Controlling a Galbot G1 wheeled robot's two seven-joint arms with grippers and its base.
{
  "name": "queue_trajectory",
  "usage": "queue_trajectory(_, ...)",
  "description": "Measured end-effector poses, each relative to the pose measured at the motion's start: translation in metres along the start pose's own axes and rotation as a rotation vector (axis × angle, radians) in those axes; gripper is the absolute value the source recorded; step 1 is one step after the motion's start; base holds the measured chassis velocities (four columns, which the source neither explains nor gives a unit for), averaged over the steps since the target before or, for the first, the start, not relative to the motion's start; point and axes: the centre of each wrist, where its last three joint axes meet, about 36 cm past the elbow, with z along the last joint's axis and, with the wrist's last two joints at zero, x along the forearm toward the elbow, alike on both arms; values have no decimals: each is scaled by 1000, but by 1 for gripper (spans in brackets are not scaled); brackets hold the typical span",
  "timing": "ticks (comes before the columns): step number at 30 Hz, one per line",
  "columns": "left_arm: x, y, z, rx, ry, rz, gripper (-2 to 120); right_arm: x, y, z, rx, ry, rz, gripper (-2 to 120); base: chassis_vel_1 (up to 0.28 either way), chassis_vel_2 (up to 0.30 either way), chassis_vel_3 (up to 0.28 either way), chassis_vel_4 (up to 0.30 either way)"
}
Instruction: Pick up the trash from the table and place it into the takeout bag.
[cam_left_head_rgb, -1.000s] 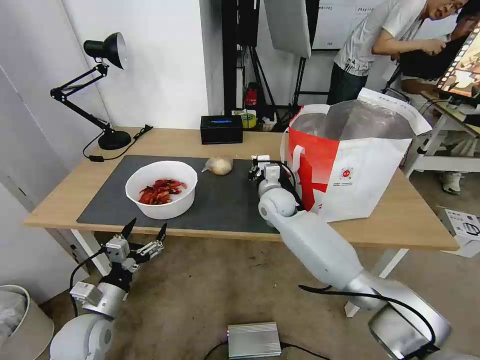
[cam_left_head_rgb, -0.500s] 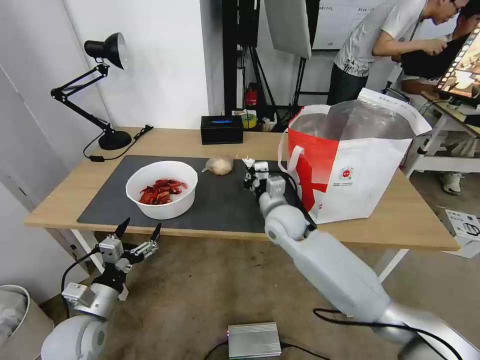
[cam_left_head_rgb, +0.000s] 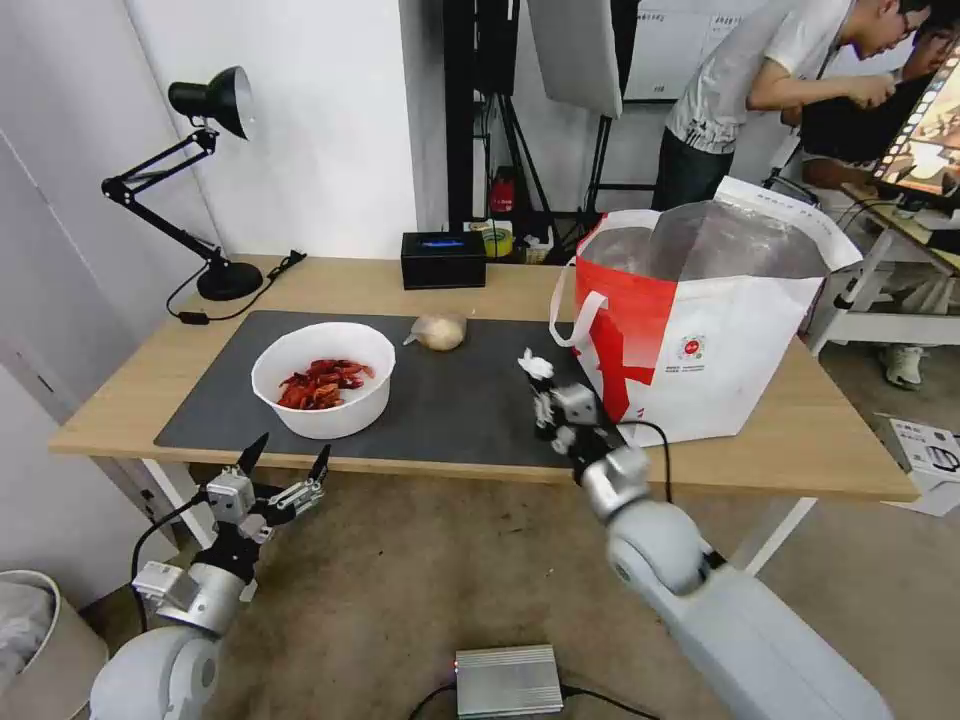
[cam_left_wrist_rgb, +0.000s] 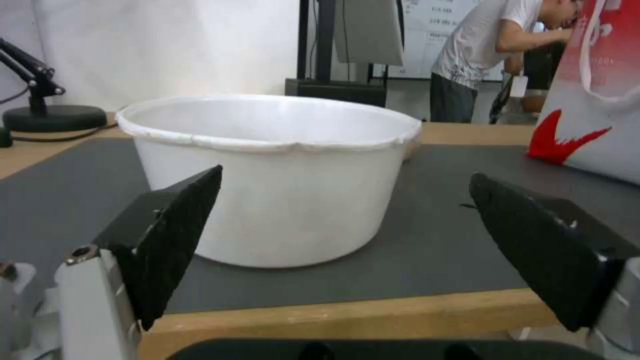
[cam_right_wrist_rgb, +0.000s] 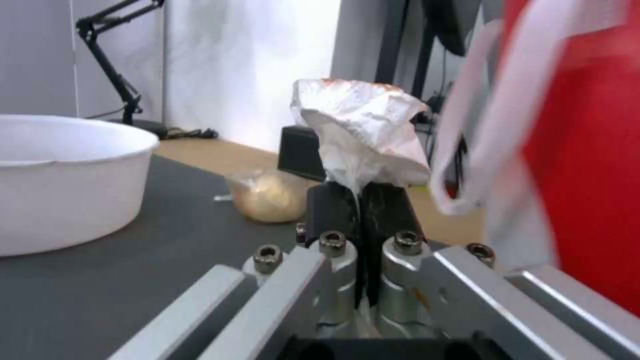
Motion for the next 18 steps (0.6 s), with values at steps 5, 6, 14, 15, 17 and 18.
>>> queue_trajectory(5, -2, -2, 1, 1, 2, 8, 100, 24, -19, -9, 12, -66, 24, 0, 0, 0, 0, 0)
queue_trajectory(6, -2, -2, 1, 1, 2, 8, 100, 24, -19, -9, 12, -66, 24, 0, 0, 0, 0, 0)
queue_trajectory(14, -1, -5, 0, 0, 2, 21, 100, 35, -48, -39, 2, -179, 58, 0, 0, 0, 0, 0)
queue_trajectory(15, -1, -5, 0, 0, 2, 21, 100, 35, -48, -39, 2, -179, 58, 0, 0, 0, 0, 0)
queue_trajectory(17, -1, -6, -2, -1, -1, 25, 100, 36, -57, -49, 8, -207, 68, 0, 0, 0, 0, 0)
queue_trajectory(18, -1, -6, -4, -2, -3, 27, 100, 36, -63, -55, 16, -223, 78, 0, 0, 0, 0, 0)
